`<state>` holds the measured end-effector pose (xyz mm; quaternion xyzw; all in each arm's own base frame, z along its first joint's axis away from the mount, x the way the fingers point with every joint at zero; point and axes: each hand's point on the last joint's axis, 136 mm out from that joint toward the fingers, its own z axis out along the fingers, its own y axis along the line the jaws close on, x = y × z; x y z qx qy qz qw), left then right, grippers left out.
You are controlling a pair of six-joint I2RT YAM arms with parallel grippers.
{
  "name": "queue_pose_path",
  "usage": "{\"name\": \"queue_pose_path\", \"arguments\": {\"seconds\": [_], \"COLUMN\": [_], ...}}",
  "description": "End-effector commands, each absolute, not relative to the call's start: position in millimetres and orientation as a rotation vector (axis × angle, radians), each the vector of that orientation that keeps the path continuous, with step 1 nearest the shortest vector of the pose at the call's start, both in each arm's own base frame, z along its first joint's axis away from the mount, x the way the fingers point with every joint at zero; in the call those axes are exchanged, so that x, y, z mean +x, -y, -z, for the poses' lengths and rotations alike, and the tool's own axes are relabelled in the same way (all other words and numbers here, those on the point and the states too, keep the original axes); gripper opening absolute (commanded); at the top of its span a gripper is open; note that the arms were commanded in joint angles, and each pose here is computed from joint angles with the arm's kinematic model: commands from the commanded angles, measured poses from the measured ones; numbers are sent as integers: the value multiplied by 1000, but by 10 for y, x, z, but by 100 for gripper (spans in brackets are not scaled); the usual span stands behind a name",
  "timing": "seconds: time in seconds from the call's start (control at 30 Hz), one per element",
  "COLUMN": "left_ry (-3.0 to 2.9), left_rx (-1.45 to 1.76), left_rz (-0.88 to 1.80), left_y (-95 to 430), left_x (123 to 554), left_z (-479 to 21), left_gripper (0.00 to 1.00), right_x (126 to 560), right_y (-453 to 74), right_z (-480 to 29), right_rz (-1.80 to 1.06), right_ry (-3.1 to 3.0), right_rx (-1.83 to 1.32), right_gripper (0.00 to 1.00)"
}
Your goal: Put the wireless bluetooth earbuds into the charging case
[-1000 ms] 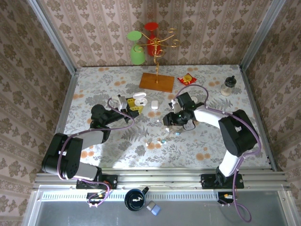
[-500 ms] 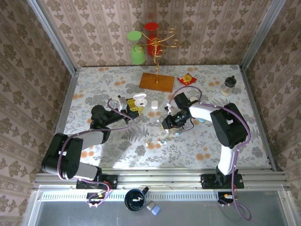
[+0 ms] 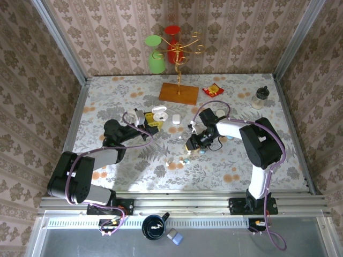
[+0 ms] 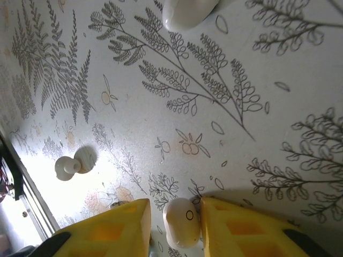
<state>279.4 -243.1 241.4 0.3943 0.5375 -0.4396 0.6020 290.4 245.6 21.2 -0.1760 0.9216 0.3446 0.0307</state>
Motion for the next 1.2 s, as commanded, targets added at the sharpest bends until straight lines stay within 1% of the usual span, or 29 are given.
{"name": "queue_pose_path", "arguments": {"seconds": [0.0,0.43,0.63,0.8,0.97,1.17], "left_ry": [-1185,-1181,-1185,-1187,-1189,-1193], "left_rx": [934,938,939,939,937,933], "left_rz": [999,997,994,994,990,981], "left_y": [2438,2445,2440,2438,2429,2421], "left_x": [2779,2791,2785,2781,2785,2794], "left_z": [-2529,-2525,-2505,-2498,-2490,-2473], "left_gripper": [29,29,29,29,29,29], "right_x": [2803,2763,2756,2758,2811,3018], "right_y": [-2488,-2506,-2491,-2479,-2446,-2335], "right_z": [-296,-214,-154,-134,-195,-444], "right_rz": [-1119,-1127,-1067,-1041,-983,-808], "right_ry": [-2841,-2871,-2904,-2916,-2900,-2807], "right_rx": [-558,-555,-566,-562,-543,-391], "right_gripper": [30,27,29,26,22,21]}}
